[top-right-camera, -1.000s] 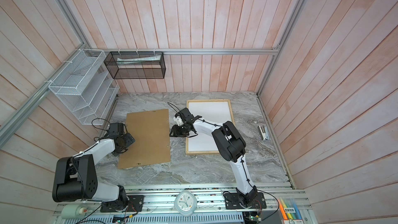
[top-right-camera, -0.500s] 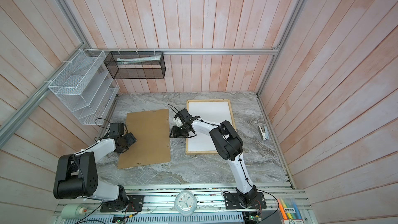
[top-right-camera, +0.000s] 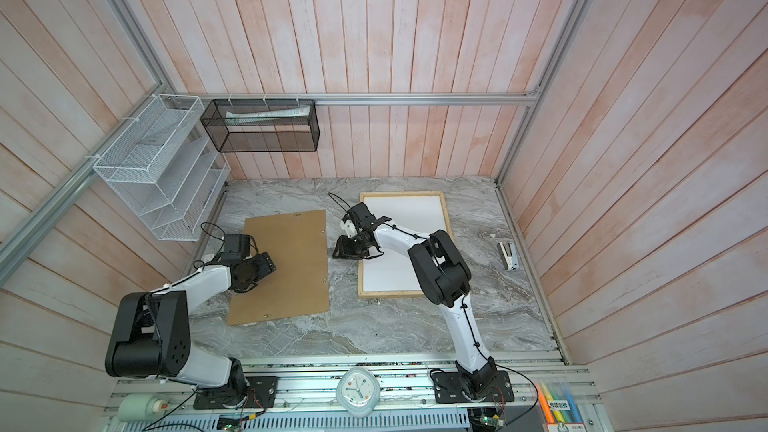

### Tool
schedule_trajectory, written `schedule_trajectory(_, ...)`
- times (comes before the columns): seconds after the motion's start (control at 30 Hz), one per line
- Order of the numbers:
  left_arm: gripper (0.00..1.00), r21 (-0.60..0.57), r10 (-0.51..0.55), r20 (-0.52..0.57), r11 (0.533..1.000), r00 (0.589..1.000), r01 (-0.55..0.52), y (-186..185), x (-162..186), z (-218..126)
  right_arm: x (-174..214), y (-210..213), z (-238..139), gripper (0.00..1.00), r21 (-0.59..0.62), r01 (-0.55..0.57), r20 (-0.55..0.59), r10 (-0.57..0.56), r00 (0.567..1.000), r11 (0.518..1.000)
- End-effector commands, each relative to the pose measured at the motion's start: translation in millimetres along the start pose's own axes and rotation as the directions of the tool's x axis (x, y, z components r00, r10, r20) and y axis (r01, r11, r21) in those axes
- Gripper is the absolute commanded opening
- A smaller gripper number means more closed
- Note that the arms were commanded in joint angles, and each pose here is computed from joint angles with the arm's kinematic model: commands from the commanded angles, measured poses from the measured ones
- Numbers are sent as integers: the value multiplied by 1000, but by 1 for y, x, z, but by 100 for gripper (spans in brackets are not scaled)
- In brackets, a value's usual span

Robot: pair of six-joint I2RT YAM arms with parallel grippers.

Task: Put the photo into the frame

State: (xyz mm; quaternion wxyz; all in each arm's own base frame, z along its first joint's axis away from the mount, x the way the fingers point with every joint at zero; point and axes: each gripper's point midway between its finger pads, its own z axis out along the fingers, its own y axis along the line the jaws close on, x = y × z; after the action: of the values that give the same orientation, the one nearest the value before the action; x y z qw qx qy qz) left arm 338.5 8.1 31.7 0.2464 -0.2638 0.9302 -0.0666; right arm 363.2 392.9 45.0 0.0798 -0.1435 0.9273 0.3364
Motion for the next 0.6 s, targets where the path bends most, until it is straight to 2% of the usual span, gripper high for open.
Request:
schedule_trajectory(0.0, 83, -93, -19, -103, 996, 995, 9, 18, 26, 0, 7, -8, 10, 46, 24, -2, -35, 3, 999, 1000)
schedule_trajectory(0.13, 85, -158, -38, -68, 987, 997, 27, 30, 15, -8, 7, -6, 11, 45, -1, -2, -29, 2, 1000, 1000)
schedule_trajectory(0.3, 88, -137, -71, -39, 988, 997, 65, 35, -4, -9, 10, 1, 12, 45, -39, 11, -28, -12, 1000, 999)
schedule_trajectory(0.57, 88, -216, -50, -8, 975, 999, 47, 41, -40, -4, 28, 1, 15, 45, -63, 24, -41, -26, 999, 998)
